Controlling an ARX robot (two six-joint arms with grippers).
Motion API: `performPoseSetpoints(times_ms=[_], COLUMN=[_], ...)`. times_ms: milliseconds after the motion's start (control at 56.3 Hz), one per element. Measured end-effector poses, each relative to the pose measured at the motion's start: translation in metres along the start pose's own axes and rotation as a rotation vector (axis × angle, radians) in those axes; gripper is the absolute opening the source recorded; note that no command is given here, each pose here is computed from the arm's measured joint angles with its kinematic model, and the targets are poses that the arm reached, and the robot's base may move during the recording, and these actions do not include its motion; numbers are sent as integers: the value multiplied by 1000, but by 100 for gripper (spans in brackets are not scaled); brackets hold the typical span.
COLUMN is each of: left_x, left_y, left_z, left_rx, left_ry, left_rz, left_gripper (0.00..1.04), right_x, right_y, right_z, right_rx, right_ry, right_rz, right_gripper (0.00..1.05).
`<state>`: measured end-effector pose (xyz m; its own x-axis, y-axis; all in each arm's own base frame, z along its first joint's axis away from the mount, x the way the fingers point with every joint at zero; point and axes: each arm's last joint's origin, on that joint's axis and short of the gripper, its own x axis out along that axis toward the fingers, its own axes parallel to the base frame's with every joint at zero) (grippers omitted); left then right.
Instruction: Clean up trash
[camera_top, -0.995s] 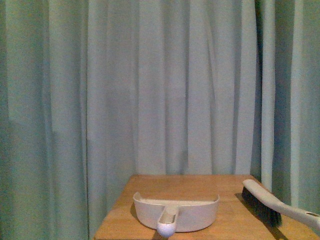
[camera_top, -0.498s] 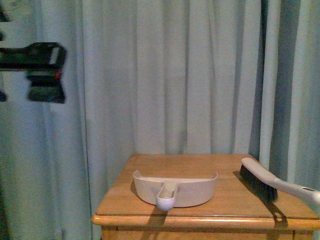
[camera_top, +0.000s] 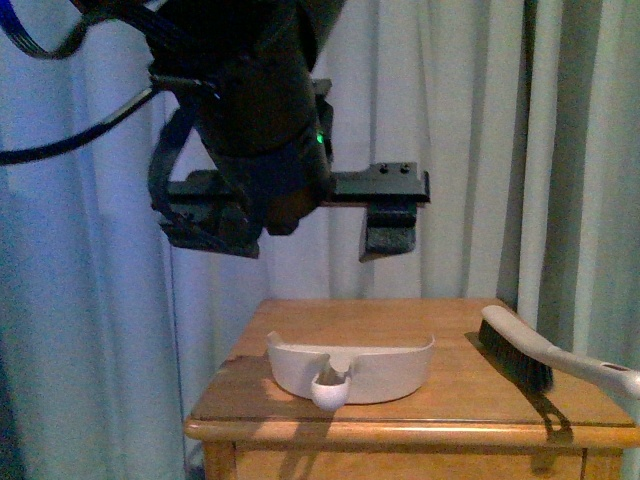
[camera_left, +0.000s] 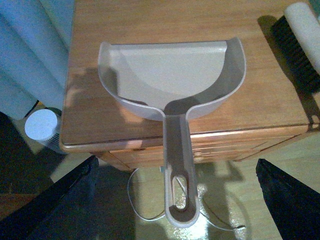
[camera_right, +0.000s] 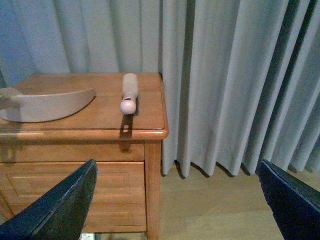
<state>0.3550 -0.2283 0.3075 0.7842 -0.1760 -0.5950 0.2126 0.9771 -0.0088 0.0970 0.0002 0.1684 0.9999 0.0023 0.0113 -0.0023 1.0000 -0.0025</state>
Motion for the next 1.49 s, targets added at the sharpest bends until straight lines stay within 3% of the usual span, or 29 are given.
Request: performPoseSetpoints(times_ms=[533,746,1013,1493], left_x=[69,87,97,112], left_y=[-13,-2,10,4], left_z=[-37,-43,-43,-59], left_rx=[25,91,119,131], left_ry=[92,99,91,132], left_rz=[40,84,105,78], left_gripper=[97,97,97,97], right_x=[0,0,0,0], right_y=[0,0,0,0], right_z=[0,0,0,0], right_rx=[0,0,0,0], right_ry=[0,0,0,0], right_rz=[0,0,0,0], right_gripper=[97,97,97,97])
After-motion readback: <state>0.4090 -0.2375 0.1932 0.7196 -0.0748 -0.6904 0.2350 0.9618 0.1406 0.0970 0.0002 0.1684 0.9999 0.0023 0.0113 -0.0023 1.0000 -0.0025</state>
